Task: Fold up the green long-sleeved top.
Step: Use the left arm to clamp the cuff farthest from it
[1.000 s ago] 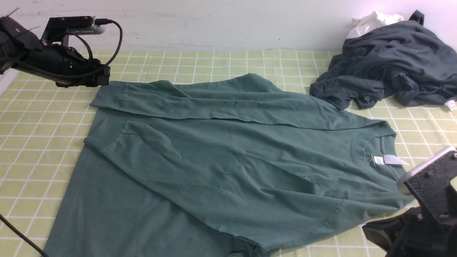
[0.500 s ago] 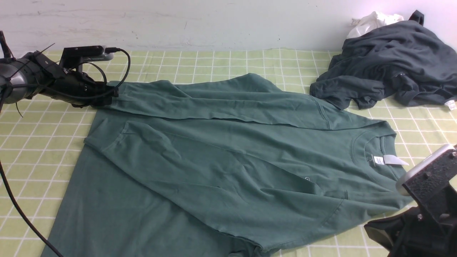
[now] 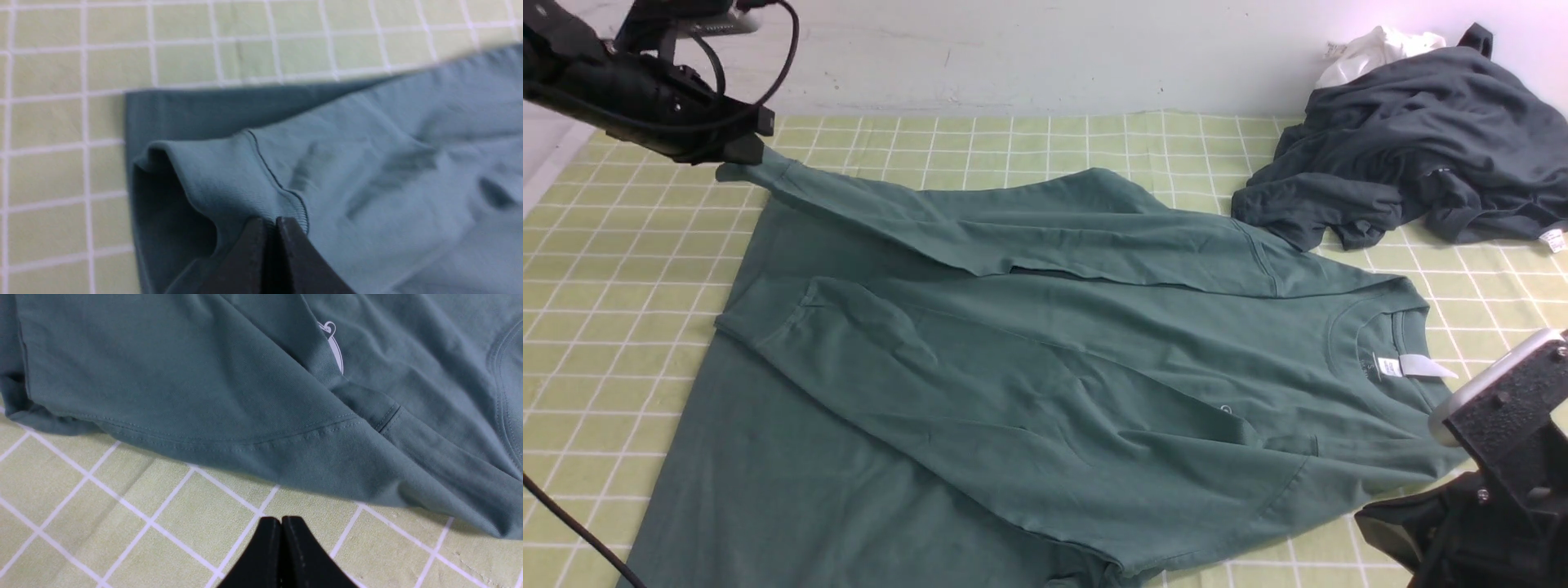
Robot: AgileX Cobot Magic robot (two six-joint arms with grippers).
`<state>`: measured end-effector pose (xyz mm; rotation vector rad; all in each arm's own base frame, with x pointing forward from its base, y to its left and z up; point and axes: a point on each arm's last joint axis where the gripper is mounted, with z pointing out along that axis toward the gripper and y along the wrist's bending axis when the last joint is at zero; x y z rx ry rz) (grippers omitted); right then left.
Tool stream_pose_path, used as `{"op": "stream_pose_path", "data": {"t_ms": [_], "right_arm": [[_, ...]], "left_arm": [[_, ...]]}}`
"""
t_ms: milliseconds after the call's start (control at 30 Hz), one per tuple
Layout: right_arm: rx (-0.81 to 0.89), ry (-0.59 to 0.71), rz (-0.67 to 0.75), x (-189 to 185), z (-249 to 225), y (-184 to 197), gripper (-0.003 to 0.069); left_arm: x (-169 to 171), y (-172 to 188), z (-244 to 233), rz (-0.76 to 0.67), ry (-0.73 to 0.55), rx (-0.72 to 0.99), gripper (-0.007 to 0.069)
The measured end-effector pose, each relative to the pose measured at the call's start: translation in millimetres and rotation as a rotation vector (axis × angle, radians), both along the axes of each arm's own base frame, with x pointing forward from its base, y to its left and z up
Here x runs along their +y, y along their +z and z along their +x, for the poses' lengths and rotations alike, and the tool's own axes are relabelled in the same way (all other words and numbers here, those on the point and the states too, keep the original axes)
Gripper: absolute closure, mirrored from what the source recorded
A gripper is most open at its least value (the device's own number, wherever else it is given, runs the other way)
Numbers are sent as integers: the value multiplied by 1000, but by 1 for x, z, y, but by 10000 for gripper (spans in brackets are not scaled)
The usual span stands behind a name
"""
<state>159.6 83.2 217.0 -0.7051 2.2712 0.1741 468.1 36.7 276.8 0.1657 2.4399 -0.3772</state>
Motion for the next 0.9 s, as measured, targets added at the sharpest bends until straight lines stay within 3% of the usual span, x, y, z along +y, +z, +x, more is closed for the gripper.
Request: {"op": "stream_pose_path", "data": {"t_ms": [133, 300, 600, 700, 900], "right_arm": [[-11, -1, 7, 0, 1, 1, 669], [-16, -2, 12, 1, 1, 1, 669], [8, -32, 59, 2, 0, 1, 669], [12, -37, 67, 2, 0, 1, 669], [39, -59, 98, 3, -1, 1, 669]], "left_arm": [[-5, 24, -31, 28, -38, 165, 626], [-3, 36, -57, 173, -21, 272, 626], [-8, -22, -94, 194, -36, 520, 625], [-8, -35, -101, 200, -43, 570, 604], [-14, -30, -106, 158, -16, 566, 445]]}}
